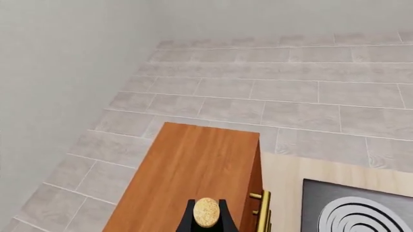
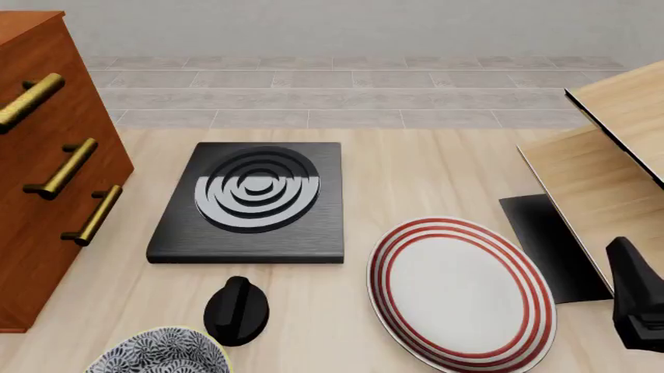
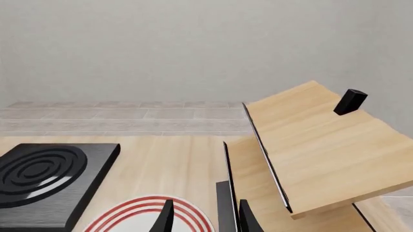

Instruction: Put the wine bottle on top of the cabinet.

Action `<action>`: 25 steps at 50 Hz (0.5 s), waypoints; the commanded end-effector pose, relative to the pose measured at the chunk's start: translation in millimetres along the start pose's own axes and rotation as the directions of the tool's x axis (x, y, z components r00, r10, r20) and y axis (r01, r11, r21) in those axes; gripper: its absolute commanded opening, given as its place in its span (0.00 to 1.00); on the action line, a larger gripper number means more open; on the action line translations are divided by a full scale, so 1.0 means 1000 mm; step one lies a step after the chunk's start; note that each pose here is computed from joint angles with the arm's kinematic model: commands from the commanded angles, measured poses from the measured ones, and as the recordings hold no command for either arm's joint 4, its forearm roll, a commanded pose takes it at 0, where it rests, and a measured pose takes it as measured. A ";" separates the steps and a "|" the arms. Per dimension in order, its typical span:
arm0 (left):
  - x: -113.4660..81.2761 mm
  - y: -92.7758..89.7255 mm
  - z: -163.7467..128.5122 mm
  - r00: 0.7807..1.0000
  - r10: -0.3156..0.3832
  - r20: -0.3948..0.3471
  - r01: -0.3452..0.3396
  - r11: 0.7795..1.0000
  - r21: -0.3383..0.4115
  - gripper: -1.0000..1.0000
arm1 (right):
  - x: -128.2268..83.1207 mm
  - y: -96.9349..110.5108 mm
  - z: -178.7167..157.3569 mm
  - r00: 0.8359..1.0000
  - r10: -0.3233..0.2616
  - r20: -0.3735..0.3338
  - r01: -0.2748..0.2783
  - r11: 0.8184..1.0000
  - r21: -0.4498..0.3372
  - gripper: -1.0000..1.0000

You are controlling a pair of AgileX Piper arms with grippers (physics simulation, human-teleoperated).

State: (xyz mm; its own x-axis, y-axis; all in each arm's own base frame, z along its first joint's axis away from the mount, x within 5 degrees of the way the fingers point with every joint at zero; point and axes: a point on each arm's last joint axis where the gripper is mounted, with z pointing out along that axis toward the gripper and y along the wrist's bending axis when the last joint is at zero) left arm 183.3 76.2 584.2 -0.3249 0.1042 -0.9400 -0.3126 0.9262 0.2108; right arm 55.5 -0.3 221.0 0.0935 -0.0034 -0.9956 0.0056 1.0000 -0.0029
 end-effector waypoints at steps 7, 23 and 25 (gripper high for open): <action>0.037 0.008 0.045 0.991 -0.018 -0.132 0.013 0.999 -0.042 0.00 | 0.002 0.000 0.000 1.000 -0.001 0.000 0.001 1.000 0.000 1.00; 0.044 -0.002 0.042 0.990 -0.004 -0.142 0.003 1.000 -0.006 0.00 | 0.001 0.000 0.000 1.000 -0.003 0.004 0.003 1.000 -0.001 1.00; 0.043 -0.004 0.039 0.991 0.002 -0.136 -0.002 1.000 0.000 0.00 | 0.001 0.000 0.000 1.000 -0.004 0.004 0.004 1.000 -0.001 1.00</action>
State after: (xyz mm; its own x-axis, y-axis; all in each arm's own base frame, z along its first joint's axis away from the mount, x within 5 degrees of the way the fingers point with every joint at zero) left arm 176.2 76.9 575.0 -0.2583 0.1108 -0.9597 -0.3476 0.9162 0.1994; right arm 55.3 -0.3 219.6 0.0957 -0.0056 -0.9954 0.0052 1.0000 -0.0051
